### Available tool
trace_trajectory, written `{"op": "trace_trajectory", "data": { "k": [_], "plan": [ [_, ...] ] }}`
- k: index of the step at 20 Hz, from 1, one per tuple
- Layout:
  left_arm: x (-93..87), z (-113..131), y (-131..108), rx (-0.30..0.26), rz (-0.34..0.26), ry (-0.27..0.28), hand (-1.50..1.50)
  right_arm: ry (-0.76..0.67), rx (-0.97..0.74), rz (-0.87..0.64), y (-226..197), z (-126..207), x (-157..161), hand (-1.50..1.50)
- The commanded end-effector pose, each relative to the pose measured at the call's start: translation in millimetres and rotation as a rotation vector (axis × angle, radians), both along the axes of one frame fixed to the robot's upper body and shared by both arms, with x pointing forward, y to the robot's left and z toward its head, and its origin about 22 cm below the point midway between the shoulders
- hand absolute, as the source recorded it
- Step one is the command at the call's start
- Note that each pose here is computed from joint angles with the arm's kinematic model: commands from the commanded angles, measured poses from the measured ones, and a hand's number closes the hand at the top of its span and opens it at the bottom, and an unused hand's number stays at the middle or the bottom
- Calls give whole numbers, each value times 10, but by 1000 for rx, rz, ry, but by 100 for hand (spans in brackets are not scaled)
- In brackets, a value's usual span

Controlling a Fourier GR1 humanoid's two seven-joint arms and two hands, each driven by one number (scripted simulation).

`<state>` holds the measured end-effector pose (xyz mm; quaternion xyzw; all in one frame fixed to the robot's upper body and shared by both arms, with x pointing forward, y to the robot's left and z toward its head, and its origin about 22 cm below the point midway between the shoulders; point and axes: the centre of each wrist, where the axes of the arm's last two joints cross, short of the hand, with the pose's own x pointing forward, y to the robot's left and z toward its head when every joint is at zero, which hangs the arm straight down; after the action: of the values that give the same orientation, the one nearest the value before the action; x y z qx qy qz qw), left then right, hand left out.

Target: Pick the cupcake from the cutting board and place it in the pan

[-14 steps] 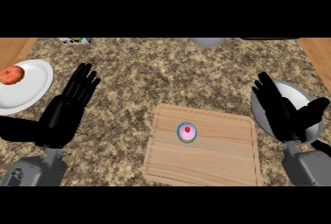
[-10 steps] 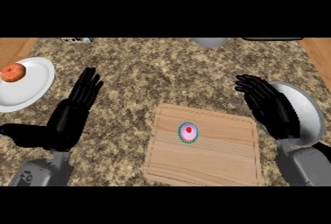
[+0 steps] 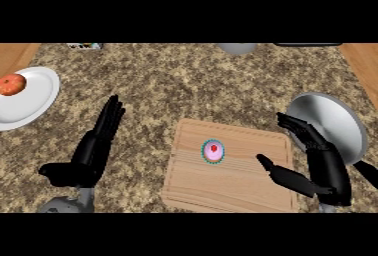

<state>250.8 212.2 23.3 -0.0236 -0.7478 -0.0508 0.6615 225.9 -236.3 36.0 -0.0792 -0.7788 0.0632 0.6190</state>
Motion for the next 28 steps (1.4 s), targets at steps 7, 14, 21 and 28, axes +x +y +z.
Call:
{"op": "trace_trajectory", "data": {
  "k": [7,14,21,28],
  "plan": [
    [-139,-114,-70,6,-17,9,0,29,-336,32,-38,461,-245,-150],
    [-146,-250,-123,17,-26,-4,0,206,-567,129,309,631,119,-150],
    [-50,-208,-33,25,-31,-7,0,411,-855,297,588,444,276,-150],
    [-88,-69,-153,1,-11,4,0,500,-976,314,1208,253,457,-150]
  ]
}}
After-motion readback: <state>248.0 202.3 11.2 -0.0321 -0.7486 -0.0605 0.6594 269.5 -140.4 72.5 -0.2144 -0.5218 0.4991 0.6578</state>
